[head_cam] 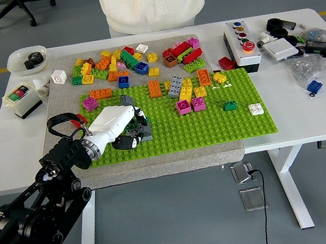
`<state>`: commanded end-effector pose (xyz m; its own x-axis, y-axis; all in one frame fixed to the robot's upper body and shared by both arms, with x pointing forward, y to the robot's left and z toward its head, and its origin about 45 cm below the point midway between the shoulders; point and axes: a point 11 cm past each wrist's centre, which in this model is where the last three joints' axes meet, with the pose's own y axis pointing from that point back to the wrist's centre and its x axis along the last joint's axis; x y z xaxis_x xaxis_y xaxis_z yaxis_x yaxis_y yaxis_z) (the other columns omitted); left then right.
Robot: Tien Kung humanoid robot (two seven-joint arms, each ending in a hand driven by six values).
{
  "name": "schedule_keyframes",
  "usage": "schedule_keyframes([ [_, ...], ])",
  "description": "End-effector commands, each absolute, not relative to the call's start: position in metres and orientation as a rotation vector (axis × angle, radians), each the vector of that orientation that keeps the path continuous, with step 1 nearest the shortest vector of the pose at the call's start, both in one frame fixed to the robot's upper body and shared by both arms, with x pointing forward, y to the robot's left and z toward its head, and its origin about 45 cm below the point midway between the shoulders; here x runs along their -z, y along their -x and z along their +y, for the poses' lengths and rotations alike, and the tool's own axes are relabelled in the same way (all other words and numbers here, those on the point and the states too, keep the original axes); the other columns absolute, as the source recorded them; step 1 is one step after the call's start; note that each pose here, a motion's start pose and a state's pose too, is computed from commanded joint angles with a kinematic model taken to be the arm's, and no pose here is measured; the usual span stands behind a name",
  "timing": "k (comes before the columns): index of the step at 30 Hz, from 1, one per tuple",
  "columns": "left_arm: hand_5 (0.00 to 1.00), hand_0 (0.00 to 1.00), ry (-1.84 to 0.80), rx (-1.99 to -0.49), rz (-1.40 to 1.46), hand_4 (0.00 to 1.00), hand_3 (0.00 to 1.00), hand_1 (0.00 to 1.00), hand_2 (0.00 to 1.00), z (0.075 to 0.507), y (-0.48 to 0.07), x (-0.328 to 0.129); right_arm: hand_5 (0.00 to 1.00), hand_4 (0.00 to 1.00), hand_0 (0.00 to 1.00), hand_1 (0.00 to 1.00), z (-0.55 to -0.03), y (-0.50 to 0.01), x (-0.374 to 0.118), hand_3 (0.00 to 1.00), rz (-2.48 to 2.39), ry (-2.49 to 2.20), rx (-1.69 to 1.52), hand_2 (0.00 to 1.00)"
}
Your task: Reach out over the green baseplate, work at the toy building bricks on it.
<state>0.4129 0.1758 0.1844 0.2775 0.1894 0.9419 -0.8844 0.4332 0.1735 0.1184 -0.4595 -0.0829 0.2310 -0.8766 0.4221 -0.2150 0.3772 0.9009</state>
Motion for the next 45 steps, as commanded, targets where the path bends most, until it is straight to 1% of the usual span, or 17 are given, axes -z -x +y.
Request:
schedule_keyframes([
  [2, 0.002, 0.587, -0.826, -0.841, -1.031, 0.429, 0.525, 0.566, 0.539, 0.1758, -0.4130, -0.1844, 0.529, 0.819, 0.741, 0.644, -0.4594, -0.1185, 0.0830, 0.631, -1.287, -1.127, 0.622, 0.684],
  [3, 0.002, 0.621, -0.825, -0.839, -1.029, 0.535, 0.536, 0.594, 0.554, 0.1758, -0.4130, -0.1844, 0.530, 0.819, 0.741, 0.643, -0.4594, -0.1185, 0.0830, 0.632, -1.288, -1.127, 0.622, 0.684],
  [8, 0.002, 0.621, -0.816, -0.840, -1.024, 0.535, 0.536, 0.594, 0.554, 0.1759, -0.4136, -0.1855, 0.530, 0.819, 0.741, 0.643, -0.4594, -0.1183, 0.0830, 0.632, -1.287, -1.127, 0.622, 0.684],
  [9, 0.002, 0.672, -0.815, -0.841, -1.024, 0.657, 0.549, 0.632, 0.568, 0.1760, -0.4137, -0.1857, 0.530, 0.820, 0.741, 0.644, -0.4594, -0.1182, 0.0830, 0.633, -1.287, -1.127, 0.622, 0.683],
  [14, 0.002, 0.672, -0.807, -0.847, -1.023, 0.657, 0.549, 0.632, 0.568, 0.1764, -0.4147, -0.1876, 0.530, 0.820, 0.741, 0.644, -0.4593, -0.1183, 0.0831, 0.633, -1.287, -1.127, 0.622, 0.683],
  [15, 0.022, 0.706, -0.804, -0.848, -1.022, 0.721, 0.564, 0.673, 0.579, 0.1762, -0.4149, -0.1881, 0.530, 0.820, 0.740, 0.644, -0.4592, -0.1184, 0.0831, 0.631, -1.287, -1.128, 0.622, 0.683],
  [29, 0.024, 0.713, -0.812, -0.830, -1.010, 0.734, 0.572, 0.682, 0.582, 0.1752, -0.4143, -0.1854, 0.530, 0.820, 0.740, 0.645, -0.4592, -0.1193, 0.0828, 0.630, -1.289, -1.129, 0.622, 0.683],
  [45, 0.022, 0.717, -0.800, -0.845, -1.007, 0.737, 0.575, 0.685, 0.582, 0.1747, -0.4170, -0.1886, 0.530, 0.820, 0.741, 0.643, -0.4589, -0.1194, 0.0829, 0.627, -1.287, -1.130, 0.622, 0.683],
])
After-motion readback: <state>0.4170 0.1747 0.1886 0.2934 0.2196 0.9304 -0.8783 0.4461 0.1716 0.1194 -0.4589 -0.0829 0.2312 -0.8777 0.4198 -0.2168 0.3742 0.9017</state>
